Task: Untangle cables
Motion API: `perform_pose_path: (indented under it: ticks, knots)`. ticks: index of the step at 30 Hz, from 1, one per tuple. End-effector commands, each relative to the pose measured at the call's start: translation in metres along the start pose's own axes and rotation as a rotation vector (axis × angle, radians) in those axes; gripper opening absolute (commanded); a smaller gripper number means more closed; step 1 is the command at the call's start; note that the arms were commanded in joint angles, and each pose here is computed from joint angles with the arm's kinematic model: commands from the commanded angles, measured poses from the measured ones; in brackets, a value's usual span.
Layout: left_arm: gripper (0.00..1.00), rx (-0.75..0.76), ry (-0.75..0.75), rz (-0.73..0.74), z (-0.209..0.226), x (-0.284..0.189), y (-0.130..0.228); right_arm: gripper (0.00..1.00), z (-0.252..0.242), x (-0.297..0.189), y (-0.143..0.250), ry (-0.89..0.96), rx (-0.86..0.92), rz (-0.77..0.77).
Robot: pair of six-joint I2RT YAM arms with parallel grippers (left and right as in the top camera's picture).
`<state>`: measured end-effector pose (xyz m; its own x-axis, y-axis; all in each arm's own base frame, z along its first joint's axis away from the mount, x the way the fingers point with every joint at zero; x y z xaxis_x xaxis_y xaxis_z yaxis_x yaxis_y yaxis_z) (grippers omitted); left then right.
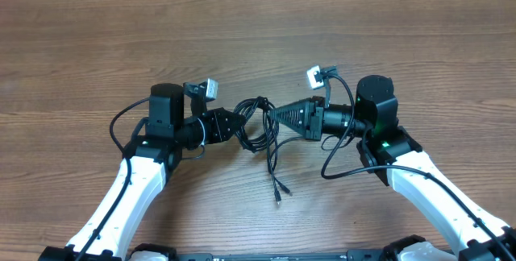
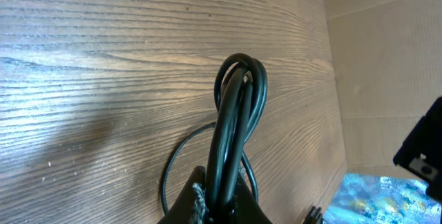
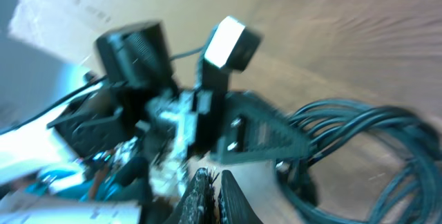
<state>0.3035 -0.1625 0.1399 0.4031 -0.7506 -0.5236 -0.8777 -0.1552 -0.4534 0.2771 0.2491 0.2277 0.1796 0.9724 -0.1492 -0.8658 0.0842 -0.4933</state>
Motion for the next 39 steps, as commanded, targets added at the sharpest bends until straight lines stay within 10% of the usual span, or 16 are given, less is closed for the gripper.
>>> perform_pose_path:
  ticks: [1, 8, 39]
  knots:
    - [0.04, 0.060, 0.075, 0.011, -0.013, 0.000, 0.001, 0.07, 0.007, 0.000, 0.003, -0.027, 0.013, 0.044]
    - [0.04, 0.244, 0.196, -0.009, -0.037, -0.001, -0.004, 0.24, -0.036, 0.003, 0.010, 0.206, 0.276, -0.030]
    - [0.04, 0.388, 0.284, 0.022, -0.080, 0.017, 0.014, 0.17, -0.104, -0.014, 0.022, 0.644, 0.546, -0.277]
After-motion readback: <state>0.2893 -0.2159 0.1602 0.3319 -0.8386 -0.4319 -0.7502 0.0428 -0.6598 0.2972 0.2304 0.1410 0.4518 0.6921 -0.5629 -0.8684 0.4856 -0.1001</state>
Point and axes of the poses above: each gripper's point midway between its finger pads, its own x axis out along the fingers, its own z axis along the line the jaws close on, y = z × x, the point moved 1 cm from there along -x, back along the fingers, and after that the axes turned 6 degrees about x, right-handed, at the moved point
